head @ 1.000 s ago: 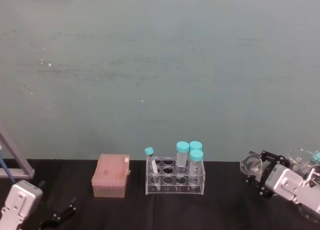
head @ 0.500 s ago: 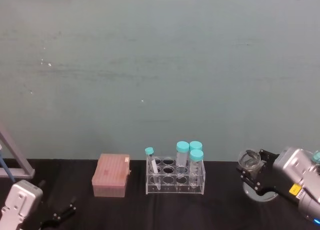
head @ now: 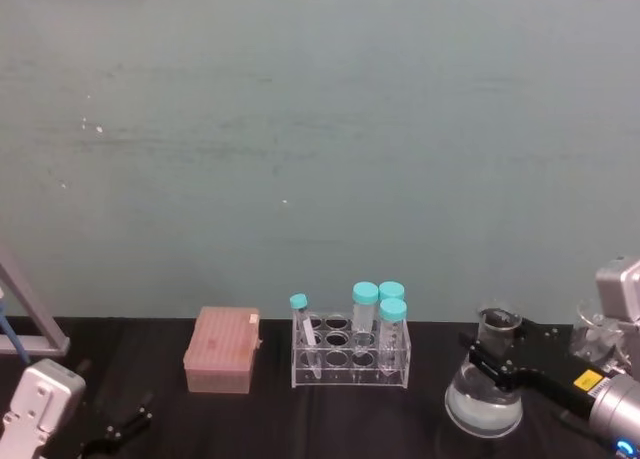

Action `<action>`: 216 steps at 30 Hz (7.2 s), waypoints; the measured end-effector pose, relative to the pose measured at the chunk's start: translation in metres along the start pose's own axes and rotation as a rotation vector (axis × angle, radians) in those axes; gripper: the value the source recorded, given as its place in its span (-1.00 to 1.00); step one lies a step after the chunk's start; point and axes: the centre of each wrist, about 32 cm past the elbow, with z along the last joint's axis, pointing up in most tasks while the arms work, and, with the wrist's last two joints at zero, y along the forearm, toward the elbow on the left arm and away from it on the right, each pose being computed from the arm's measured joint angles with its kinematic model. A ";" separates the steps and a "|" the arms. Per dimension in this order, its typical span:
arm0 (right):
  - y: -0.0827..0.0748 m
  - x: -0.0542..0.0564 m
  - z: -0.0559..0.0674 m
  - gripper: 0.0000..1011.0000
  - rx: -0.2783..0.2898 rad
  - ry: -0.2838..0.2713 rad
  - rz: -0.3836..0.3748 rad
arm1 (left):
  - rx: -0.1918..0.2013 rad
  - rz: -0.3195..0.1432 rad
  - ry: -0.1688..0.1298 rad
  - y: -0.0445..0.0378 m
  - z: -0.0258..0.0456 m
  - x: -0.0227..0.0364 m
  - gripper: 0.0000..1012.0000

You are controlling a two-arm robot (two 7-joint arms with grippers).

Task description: Pick up the beaker with the right gripper, shake it three times, and then put it down.

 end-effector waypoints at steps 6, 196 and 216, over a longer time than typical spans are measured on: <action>0.000 -0.003 -0.004 -0.10 -0.012 0.052 0.011 | 0.000 0.000 0.000 0.0000 0.0000 0.0000 0.98; 0.049 -0.031 -0.036 -0.05 -0.094 0.148 0.105 | 0.000 0.000 0.000 0.0000 0.0000 0.0000 0.98; 0.049 -0.031 -0.036 0.98 -0.097 0.148 0.103 | 0.000 0.000 0.000 0.0000 0.0000 0.0000 0.98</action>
